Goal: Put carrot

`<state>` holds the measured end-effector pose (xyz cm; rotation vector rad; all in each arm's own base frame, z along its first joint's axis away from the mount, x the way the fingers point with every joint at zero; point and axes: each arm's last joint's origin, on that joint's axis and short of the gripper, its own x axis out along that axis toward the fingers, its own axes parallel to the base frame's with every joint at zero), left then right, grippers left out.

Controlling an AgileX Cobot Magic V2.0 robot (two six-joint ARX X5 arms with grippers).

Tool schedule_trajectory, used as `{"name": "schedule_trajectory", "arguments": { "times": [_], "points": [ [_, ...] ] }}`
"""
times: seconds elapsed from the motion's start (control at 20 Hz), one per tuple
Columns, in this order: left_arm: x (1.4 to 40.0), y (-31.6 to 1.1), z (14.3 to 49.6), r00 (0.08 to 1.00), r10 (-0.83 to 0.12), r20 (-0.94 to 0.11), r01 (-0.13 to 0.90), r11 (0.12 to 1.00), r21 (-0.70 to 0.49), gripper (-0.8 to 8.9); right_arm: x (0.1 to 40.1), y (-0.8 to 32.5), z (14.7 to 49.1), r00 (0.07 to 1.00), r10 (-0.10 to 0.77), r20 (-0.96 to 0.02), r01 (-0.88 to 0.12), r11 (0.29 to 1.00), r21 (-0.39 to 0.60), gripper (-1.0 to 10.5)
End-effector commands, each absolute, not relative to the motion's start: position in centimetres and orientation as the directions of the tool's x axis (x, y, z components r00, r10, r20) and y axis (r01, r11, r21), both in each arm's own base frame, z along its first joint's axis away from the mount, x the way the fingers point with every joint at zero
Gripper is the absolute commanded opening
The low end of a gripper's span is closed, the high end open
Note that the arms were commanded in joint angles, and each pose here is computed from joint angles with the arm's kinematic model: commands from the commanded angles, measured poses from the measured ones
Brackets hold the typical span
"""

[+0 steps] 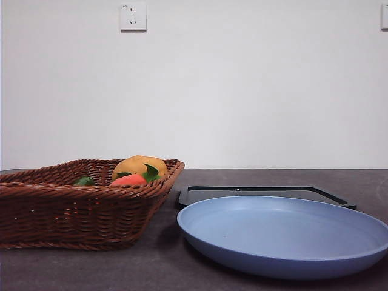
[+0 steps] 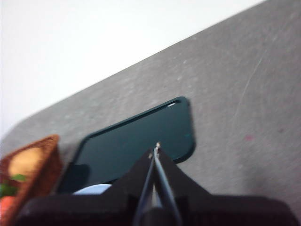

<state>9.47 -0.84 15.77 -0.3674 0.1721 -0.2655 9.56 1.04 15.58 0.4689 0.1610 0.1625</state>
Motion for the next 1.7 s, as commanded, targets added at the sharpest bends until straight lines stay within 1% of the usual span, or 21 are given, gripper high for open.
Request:
{"name": "schedule_trajectory", "arguments": {
  "times": [0.05,0.25,0.45,0.7,1.05,1.15,1.3,1.35,1.45,1.6,1.7],
  "points": [
    [9.5,-0.8,15.6,0.95,-0.29,-0.116,0.222,0.887,-0.404,0.07,9.6,1.2,15.6,0.967,0.232,-0.105,-0.143,0.837,0.528,0.0],
    [9.4,-0.8,16.1,0.95,-0.29,-0.118,0.215,0.879,-0.425,0.07,9.5,1.2,15.9,0.96,0.255,-0.112,-0.154,0.823,0.546,0.0],
    [9.3,-0.8,17.5,0.941,-0.29,-0.172,0.192,0.879,-0.436,0.07,9.3,1.2,17.1,0.949,0.253,-0.185,-0.114,0.828,0.55,0.0],
    [9.8,-0.9,19.8,0.926,-0.299,-0.23,0.173,0.878,-0.446,0.07,9.5,1.2,18.9,0.923,0.257,-0.288,-0.071,0.847,0.527,0.0],
    [12.0,-1.3,22.9,0.847,-0.433,-0.309,0.271,0.851,-0.449,0.07,10.8,1.6,21.6,0.847,0.324,-0.42,-0.1,0.875,0.473,0.0],
    [12.8,-1.4,23.6,0.825,-0.453,-0.338,0.287,0.851,-0.441,0.07,11.3,1.6,22.3,0.826,0.323,-0.463,-0.096,0.889,0.449,0.0],
    [14.7,-2.1,25.1,0.749,-0.503,-0.431,0.331,0.848,-0.413,0.07,12.7,1.7,23.2,0.752,0.323,-0.575,-0.1,0.918,0.384,0.0],
    [15.3,-2.5,25.4,0.717,-0.517,-0.468,0.35,0.847,-0.4,0.07,13.2,1.8,23.3,0.717,0.34,-0.608,-0.115,0.918,0.379,0.0],
    [16.3,-3.4,25.9,0.643,-0.549,-0.533,0.39,0.835,-0.389,0.07,14.3,2.0,23.2,0.636,0.376,-0.674,-0.125,0.912,0.39,0.0],
    [17.2,-4.8,25.9,0.552,-0.58,-0.599,0.433,0.813,-0.389,0.07,15.8,2.4,22.0,0.5,0.461,-0.733,-0.142,0.878,0.456,0.0],
    [17.4,-5.4,25.5,0.519,-0.594,-0.615,0.448,0.801,-0.397,0.1,16.6,2.5,20.9,0.439,0.466,-0.768,-0.119,0.878,0.465,0.2]
  ]
}}
